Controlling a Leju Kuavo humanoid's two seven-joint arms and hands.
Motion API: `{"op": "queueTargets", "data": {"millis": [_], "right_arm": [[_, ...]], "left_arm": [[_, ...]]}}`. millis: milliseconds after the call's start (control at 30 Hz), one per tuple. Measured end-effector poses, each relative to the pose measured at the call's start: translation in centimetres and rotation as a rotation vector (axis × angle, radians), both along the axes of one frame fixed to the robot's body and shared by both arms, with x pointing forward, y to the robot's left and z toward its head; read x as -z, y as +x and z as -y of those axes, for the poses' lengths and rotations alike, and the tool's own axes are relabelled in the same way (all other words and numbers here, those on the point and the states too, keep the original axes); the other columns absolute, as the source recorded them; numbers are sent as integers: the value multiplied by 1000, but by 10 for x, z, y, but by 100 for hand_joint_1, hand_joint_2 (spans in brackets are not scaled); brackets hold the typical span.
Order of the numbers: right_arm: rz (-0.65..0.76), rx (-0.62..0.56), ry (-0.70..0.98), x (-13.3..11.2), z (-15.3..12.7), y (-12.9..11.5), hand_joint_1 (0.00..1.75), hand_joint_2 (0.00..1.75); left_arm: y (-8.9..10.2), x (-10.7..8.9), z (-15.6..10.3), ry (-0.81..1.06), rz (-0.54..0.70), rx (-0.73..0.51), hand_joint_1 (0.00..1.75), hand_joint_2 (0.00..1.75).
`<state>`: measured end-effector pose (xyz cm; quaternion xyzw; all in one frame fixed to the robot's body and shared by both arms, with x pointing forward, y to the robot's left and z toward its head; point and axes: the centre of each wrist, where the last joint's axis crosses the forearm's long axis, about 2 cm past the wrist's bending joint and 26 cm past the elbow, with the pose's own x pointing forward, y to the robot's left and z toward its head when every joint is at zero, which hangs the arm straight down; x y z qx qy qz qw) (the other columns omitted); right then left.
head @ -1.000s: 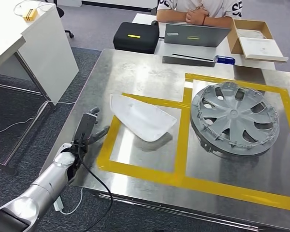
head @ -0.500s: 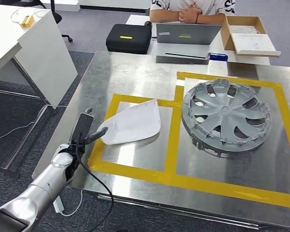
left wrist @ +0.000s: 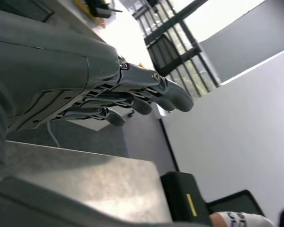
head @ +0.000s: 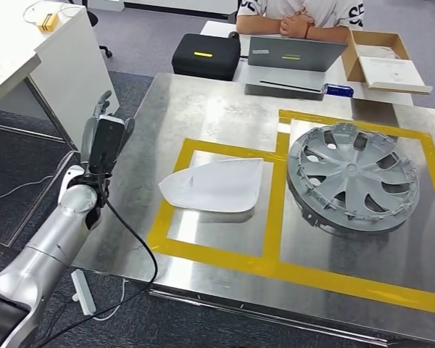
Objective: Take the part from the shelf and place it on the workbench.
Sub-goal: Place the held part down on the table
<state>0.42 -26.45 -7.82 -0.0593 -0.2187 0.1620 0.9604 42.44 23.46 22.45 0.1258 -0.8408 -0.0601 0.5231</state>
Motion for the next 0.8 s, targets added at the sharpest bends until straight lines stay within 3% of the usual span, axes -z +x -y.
{"op": "queueTargets", "data": {"millis": [167, 333, 567, 800], "right_arm": [[1, -7, -1, 0, 0, 1, 0, 0], [-2, -19, -3, -1, -1, 2, 0, 0], [-3, -23, -4, -1, 0, 1, 0, 0], [-1, -25, -1, -2, -1, 5, 0, 0]], "left_arm": [[-6, -26, 10, -25, 108, 11, 0, 0], [-17, -39, 18, -32, 169, 32, 0, 0], [-28, -38, 25, -45, 188, 74, 0, 0], [-35, -50, 34, -59, 237, 110, 0, 0]]}}
